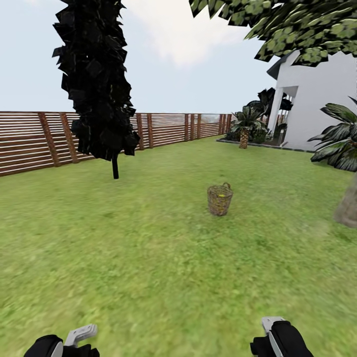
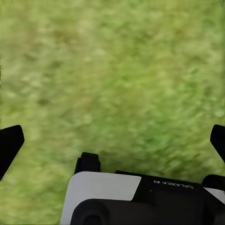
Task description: Take the three Easter eggs out of the wicker basket on the lawn in the garden, then place them on the lawn next to a single tree (choose any tree) so that all three eggs are next to the same tree and none are left in the basket.
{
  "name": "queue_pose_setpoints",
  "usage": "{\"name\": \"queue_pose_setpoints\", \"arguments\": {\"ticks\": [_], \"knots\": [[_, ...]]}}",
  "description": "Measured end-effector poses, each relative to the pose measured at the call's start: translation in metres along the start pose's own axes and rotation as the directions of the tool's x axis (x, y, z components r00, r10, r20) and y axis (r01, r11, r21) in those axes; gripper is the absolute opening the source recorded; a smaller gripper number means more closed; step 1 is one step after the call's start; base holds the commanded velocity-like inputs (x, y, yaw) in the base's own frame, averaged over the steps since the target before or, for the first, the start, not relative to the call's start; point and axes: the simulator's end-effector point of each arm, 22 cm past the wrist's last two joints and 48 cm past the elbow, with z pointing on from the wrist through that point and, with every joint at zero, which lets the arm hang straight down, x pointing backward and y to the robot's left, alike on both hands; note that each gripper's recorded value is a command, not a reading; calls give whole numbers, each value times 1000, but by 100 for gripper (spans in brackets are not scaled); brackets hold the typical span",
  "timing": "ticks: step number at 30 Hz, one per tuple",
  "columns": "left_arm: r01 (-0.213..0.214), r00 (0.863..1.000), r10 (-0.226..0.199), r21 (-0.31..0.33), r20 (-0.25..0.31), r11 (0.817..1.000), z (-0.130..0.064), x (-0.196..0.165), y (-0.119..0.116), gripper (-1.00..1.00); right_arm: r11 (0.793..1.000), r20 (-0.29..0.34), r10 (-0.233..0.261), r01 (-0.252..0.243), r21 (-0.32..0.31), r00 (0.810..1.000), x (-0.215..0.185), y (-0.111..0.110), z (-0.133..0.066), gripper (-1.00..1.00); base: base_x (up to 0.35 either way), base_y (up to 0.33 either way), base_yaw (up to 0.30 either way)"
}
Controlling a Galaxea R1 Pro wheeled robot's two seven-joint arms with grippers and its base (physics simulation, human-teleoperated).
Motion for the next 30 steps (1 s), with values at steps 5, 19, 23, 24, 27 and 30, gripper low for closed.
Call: {"name": "queue_pose_setpoints", "arguments": {"ticks": [5, 19, 23, 24, 27, 30], "knots": [[17, 998, -18, -19, -58, 1000, 11, 21, 13, 100, 994, 12, 107, -107, 26, 994, -3, -38, -4, 100, 328, 116, -9], [55, 990, -60, -45, -129, 997, 23, 35, 33, 100, 991, 18, 120, -121, 52, 993, -4, -57, -7, 100, 333, 101, 0], [78, 987, -86, -59, -135, 995, 20, 35, 57, 100, 990, 20, 125, -126, 58, 992, -4, -62, -7, 100, 333, 104, 0], [80, 987, -87, -59, -133, 995, 19, 34, 58, 100, 990, 20, 125, -126, 59, 992, -4, -62, -7, 100, 333, 104, 0], [80, 989, -87, -58, -123, 995, 17, 29, 61, 100, 991, 20, 120, -121, 59, 993, -5, -61, -7, 100, 333, 101, 0], [73, 995, -76, -49, -69, 996, 10, -2, 55, 100, 991, 20, 119, -120, 60, 993, -5, -61, -7, 100, 334, 89, 0]]}}
